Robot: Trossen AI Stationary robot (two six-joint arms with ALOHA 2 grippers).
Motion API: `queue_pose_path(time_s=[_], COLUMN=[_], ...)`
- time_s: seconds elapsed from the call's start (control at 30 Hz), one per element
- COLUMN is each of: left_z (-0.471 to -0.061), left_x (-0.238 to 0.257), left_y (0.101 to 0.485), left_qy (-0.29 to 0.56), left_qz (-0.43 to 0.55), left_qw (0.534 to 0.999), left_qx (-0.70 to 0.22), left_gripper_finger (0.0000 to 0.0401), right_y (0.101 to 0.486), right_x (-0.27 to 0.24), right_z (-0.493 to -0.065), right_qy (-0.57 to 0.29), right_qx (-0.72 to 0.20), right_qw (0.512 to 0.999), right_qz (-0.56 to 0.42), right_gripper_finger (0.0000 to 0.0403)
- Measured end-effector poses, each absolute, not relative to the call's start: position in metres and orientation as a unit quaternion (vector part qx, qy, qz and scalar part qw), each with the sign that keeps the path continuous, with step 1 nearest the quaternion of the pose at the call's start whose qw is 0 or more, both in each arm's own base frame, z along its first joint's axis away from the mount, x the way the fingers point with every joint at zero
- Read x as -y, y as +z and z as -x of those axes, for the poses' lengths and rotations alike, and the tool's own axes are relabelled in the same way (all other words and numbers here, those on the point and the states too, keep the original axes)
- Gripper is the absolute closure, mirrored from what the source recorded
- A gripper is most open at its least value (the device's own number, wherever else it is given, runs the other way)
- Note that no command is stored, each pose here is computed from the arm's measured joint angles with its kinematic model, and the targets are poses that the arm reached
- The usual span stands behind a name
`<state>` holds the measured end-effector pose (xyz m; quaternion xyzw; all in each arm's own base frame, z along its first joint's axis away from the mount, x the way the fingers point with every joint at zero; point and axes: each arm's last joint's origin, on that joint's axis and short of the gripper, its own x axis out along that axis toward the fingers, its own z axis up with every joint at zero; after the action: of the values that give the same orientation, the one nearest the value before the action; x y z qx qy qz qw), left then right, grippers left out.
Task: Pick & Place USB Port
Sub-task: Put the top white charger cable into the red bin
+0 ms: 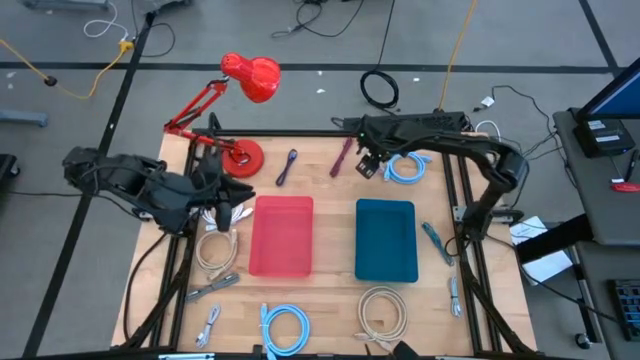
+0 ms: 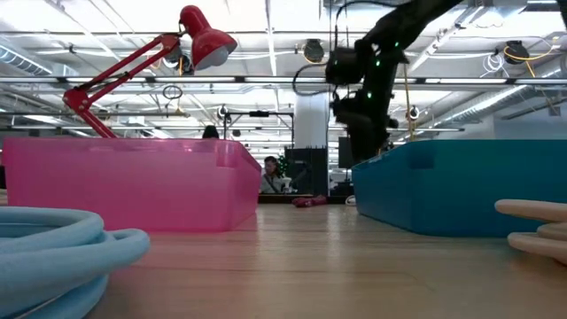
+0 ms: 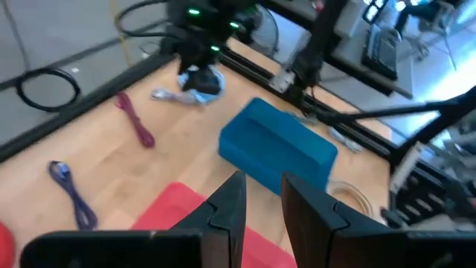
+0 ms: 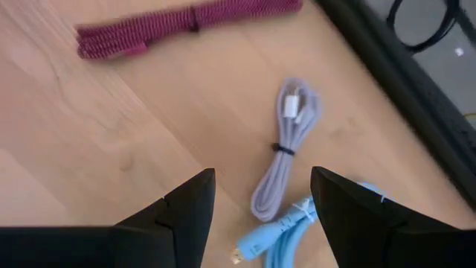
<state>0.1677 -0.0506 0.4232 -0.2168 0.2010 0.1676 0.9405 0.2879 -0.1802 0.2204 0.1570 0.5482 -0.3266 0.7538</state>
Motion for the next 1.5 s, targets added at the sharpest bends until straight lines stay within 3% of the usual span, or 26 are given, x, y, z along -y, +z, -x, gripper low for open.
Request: queue_pose_path(time_s=[0.4,0.6,0.9,1.23,1.37,1.5], left_z=[-0.182,-0.180,-0.177,-0.177,-0.177,-0.177], left_x=[0.068,0.075,0.080,0.085,0.087,0.087], left_y=[0.413,0.413,0.413,0.416,0.418,0.418], left_qy=[0.147,0.138,0.141,0.128,0.127,0.130], left_qz=[0.215,0.227,0.230,0.243,0.240,0.234], left_qw=[0.937,0.935,0.937,0.938,0.942,0.943], left_qx=[-0.233,-0.233,-0.223,-0.214,-0.197,-0.196], left_gripper_finger=[0.0313,0.0313,0.0313,0.0313,0.0313,0.0313], right_y=[0.176,0.166,0.166,0.128,0.115,0.115], right_x=[0.186,0.190,0.202,0.197,0.190,0.184], right_z=[-0.304,-0.300,-0.300,-0.274,-0.264,-0.265], right_qy=[-0.309,-0.363,-0.380,-0.377,-0.375,-0.359], right_qx=[-0.590,-0.614,-0.571,-0.557,-0.572,-0.580], right_qw=[0.728,0.690,0.708,0.692,0.672,0.672], right_qz=[-0.162,-0.126,-0.171,-0.263,-0.285,-0.288], right_gripper_finger=[0.0188,0.0188,0.0188,0.0190,0.0226,0.0313])
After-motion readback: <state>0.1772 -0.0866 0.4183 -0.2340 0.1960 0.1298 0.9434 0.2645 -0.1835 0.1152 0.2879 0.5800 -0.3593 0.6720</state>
